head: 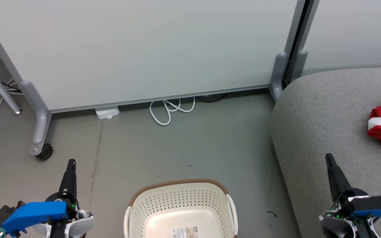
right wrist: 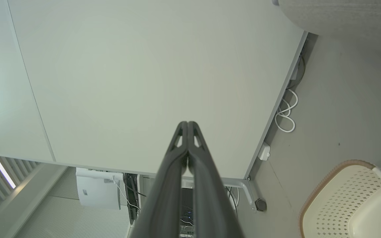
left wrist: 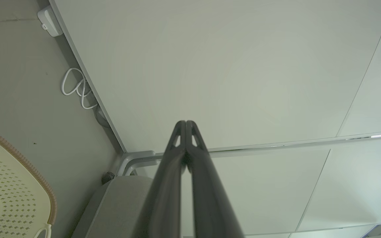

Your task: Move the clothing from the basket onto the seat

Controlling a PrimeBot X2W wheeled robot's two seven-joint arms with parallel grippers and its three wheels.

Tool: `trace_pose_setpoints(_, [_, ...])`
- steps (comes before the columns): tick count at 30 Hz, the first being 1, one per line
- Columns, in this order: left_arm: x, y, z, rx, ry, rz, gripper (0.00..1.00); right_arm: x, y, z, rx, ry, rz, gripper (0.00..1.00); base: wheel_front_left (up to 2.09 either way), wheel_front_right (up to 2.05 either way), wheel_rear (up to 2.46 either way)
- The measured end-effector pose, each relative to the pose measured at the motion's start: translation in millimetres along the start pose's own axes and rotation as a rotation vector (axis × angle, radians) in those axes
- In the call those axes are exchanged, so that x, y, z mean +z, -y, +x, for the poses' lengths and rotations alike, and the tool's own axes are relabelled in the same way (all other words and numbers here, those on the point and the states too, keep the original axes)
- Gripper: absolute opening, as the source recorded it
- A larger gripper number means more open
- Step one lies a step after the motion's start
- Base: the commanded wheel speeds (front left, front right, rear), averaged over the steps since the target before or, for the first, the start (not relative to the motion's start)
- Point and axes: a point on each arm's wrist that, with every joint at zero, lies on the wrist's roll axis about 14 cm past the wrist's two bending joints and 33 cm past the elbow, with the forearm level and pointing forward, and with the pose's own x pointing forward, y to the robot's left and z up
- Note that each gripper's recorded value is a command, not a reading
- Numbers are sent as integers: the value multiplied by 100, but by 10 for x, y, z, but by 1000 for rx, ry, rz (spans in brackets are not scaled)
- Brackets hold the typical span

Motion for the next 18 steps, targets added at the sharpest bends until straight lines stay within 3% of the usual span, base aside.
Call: trace_pose_setpoints(18, [29, 115, 38, -41, -2, -111, 0, 25, -56, 21, 24, 5, 121, 0, 0, 0, 0])
